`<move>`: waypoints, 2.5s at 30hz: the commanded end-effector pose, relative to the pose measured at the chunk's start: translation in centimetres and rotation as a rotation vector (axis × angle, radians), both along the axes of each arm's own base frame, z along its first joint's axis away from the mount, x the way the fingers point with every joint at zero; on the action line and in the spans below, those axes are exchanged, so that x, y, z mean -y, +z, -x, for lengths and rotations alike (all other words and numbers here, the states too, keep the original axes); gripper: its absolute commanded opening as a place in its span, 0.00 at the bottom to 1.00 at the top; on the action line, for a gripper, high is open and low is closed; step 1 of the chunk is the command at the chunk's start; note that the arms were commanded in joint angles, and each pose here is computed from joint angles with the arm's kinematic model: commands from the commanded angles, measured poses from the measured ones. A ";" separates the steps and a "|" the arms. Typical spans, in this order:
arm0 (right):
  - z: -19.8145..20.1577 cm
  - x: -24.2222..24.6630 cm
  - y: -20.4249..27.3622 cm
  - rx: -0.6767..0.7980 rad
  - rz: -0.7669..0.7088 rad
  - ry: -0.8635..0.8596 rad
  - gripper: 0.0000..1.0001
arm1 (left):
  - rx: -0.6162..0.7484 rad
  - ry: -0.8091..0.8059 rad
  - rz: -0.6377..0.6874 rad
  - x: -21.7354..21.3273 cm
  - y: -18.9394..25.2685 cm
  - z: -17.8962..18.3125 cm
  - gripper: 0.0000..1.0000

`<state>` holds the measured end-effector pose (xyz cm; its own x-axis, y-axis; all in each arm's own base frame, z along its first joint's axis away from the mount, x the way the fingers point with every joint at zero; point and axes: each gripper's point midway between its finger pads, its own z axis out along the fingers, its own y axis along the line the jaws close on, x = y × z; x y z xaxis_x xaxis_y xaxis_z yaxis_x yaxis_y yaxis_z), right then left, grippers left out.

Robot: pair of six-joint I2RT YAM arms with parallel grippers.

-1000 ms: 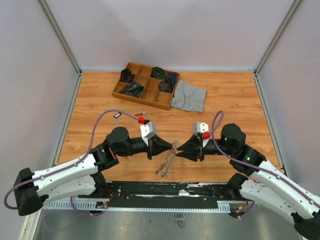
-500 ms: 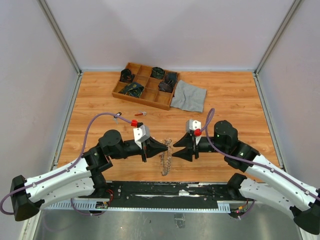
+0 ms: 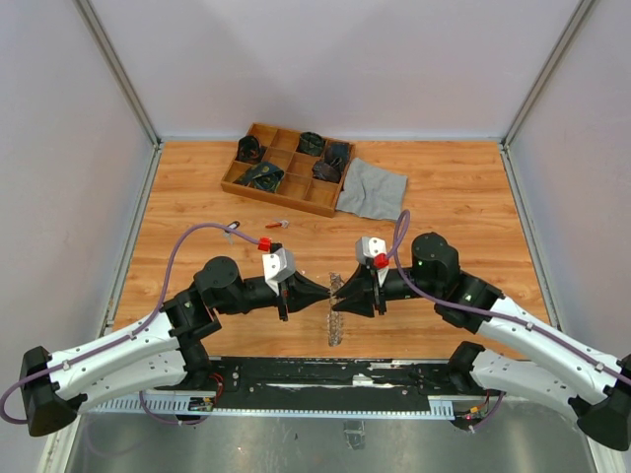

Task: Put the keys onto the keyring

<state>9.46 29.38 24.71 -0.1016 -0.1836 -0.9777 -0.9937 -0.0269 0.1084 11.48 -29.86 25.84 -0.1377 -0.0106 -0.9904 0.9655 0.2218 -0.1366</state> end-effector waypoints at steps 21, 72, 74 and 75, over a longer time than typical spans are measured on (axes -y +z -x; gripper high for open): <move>1.4 1.0 1.9 0.011 0.005 -0.006 0.36 | 0.021 0.134 0.029 -1.0 0.9 -2.0 0.00; -32.6 -12.4 -17.1 -0.159 0.539 -0.810 0.41 | 0.020 0.781 0.073 -18.0 11.9 -4.3 0.00; -32.8 -12.6 -17.8 -0.160 0.553 -0.803 0.39 | 0.022 0.784 0.088 -18.2 12.1 -4.2 0.01; -32.9 -12.7 -18.0 -0.157 0.558 -0.799 0.39 | 0.023 0.786 0.095 -18.3 12.2 -4.2 0.00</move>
<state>41.44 42.50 6.93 -0.5221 -0.4035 -0.7514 -0.6706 0.7386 0.0694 15.69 -13.23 34.85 -0.1095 -0.0877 -0.9901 0.5646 0.8144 -0.1345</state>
